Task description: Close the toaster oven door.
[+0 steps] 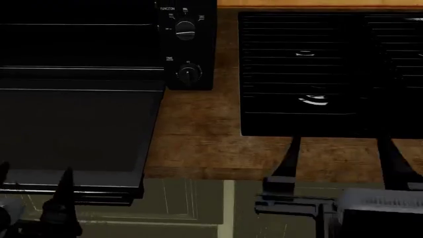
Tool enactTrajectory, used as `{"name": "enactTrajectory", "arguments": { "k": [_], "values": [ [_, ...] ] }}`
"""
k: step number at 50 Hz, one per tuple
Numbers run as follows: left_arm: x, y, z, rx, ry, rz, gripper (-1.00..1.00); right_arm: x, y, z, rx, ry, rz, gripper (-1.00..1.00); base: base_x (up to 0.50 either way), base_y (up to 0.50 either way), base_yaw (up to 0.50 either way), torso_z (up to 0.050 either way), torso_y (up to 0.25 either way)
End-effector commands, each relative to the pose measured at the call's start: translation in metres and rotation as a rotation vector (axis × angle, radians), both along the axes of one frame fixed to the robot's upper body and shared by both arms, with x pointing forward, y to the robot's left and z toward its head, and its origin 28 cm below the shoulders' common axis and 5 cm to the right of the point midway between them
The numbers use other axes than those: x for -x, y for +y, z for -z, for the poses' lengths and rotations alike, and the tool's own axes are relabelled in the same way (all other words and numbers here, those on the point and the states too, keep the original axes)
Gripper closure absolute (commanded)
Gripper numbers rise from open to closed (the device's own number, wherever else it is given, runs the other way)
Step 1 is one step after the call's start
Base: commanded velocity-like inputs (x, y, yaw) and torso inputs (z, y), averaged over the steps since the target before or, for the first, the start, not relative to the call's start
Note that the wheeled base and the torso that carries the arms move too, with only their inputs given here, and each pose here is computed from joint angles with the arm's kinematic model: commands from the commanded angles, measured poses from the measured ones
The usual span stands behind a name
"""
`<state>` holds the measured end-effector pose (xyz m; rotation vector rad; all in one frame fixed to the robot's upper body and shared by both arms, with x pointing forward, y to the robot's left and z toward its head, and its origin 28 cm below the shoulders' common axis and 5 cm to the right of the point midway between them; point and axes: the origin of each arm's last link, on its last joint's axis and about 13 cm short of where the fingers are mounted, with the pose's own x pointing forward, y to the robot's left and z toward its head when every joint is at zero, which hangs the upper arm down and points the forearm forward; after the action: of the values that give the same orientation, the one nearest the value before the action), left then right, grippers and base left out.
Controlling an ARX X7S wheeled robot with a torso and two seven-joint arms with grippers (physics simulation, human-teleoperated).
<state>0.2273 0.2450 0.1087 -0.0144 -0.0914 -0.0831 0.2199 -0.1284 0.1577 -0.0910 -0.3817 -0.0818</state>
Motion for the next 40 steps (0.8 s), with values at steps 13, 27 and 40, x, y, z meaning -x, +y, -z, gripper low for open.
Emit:
{"name": "enactTrajectory", "arguments": {
  "k": [13, 27, 40],
  "values": [
    [-0.027, 0.035, -0.072, -0.073, -0.017, 0.008, -1.0, 0.072, -0.051, -0.155, 0.158, -0.422, 0.195, -1.0, 0.0, 0.0, 0.0, 0.0, 0.0],
    [-0.03, 0.035, -0.096, -0.083, 0.01, 0.005, -1.0, 0.074, -0.052, -0.151, 0.172, -0.392, 0.197, -1.0, 0.0, 0.05, 0.0, 0.0, 0.0],
    [-0.03, 0.032, -0.096, -0.098, 0.01, 0.019, -1.0, 0.073, -0.052, -0.148, 0.182, -0.384, 0.189, -1.0, 0.0, 0.5, 0.0, 0.0, 0.0]
  ]
}}
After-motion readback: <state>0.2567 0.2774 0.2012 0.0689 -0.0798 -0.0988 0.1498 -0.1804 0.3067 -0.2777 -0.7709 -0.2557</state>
